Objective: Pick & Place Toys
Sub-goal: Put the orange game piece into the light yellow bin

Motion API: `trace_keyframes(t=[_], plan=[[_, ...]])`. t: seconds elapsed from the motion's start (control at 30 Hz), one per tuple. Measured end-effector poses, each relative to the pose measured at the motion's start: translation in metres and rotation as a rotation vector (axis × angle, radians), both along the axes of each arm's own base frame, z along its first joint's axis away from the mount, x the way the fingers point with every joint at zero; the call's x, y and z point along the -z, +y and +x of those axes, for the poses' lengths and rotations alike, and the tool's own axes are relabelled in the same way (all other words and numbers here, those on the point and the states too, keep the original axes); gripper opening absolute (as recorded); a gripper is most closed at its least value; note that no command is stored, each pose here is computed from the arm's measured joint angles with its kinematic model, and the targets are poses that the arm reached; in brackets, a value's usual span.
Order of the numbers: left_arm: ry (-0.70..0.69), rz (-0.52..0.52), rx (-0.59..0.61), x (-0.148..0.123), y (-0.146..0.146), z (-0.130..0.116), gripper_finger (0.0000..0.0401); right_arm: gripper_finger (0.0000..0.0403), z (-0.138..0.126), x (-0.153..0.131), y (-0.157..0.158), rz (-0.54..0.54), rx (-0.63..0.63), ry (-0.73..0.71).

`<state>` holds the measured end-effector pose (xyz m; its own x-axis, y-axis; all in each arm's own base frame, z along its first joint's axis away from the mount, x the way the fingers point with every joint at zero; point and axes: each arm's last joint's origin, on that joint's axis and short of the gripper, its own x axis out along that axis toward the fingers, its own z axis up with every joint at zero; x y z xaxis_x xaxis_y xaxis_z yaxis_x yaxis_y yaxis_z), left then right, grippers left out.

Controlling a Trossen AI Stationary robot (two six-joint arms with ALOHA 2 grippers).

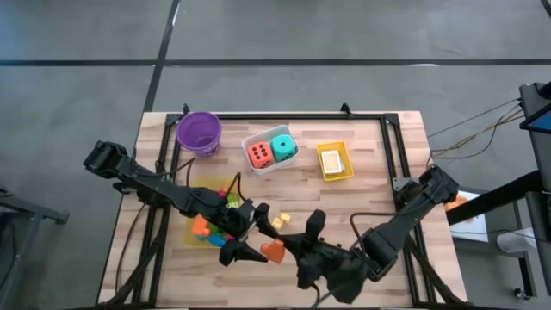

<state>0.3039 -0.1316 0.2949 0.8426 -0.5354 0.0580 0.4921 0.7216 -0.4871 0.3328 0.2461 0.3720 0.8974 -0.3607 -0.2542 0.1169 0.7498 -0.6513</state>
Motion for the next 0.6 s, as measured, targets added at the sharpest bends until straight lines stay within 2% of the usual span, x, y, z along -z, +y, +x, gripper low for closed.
trace_keyframes(t=[0.37,0.47,0.6], plan=[[0.000,-0.004,-0.055,0.000,0.001,0.001,0.0351,0.0008,0.015,-0.001,-0.019,-0.025,0.021,0.011],[0.001,-0.005,-0.073,0.000,0.002,0.001,0.0331,0.0008,0.017,-0.001,-0.020,-0.032,0.022,0.009],[0.003,-0.004,-0.075,0.000,0.002,0.001,0.0279,0.0008,0.017,-0.003,-0.018,-0.041,0.012,0.001]])
